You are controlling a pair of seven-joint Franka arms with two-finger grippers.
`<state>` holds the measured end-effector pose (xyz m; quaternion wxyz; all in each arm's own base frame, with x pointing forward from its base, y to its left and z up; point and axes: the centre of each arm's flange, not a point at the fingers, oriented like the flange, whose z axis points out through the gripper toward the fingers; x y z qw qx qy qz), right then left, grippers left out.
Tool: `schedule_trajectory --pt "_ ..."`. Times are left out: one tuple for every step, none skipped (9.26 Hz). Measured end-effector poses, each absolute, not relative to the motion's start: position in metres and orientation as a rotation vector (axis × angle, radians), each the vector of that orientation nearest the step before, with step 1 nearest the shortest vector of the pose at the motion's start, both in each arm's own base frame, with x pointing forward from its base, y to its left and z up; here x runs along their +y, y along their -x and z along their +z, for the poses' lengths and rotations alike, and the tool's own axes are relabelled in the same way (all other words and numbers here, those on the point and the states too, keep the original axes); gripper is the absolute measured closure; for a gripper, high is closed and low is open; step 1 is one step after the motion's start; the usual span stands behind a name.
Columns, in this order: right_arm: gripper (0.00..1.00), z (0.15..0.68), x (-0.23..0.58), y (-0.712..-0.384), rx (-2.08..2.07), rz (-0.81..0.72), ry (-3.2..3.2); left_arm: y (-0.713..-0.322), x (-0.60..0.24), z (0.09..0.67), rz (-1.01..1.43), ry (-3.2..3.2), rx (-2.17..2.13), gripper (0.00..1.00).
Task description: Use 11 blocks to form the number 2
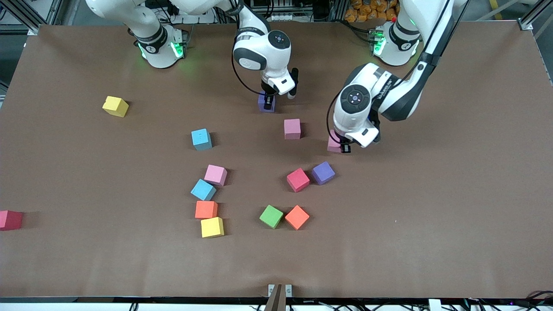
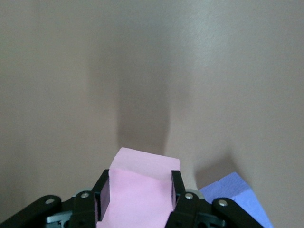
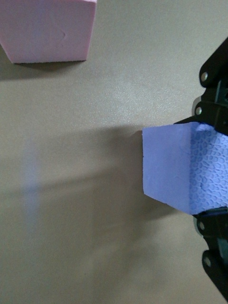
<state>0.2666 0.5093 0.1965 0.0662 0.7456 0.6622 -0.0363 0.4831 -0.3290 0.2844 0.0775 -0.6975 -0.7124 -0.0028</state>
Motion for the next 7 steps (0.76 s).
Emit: schedule_trajectory --pt "0.43 0.197 0.51 -0.267 1.997 -0.11 -2.249 -0.48 -0.331 0.283 -0.006 2.09 -2.13 0.46" --pt "0.38 0.196 0.51 -0.267 1.998 -0.109 -2.249 -0.479 -0.331 0.282 -0.005 2.09 -2.128 0.46" --pt "0.25 0.195 0.512 -0.266 2.003 -0.107 -2.251 -0.479 -0.332 0.282 -0.005 2.09 -2.127 0.46" --pt "0.1 0.194 0.516 -0.266 2.008 -0.101 -2.255 -0.478 -0.333 0.282 -0.004 2.093 -2.125 0.46" --pt "0.01 0.199 0.52 -0.269 2.009 -0.086 -2.26 -0.477 -0.334 0.282 -0.003 2.097 -2.122 0.46" --pt "0.0 0.204 0.524 -0.271 2.007 -0.087 -2.253 -0.475 -0.336 0.282 -0.001 2.101 -2.115 0.46" --pt "0.0 0.211 0.526 -0.275 2.005 -0.109 -2.227 -0.47 -0.339 0.28 0.003 2.107 -2.102 0.46"
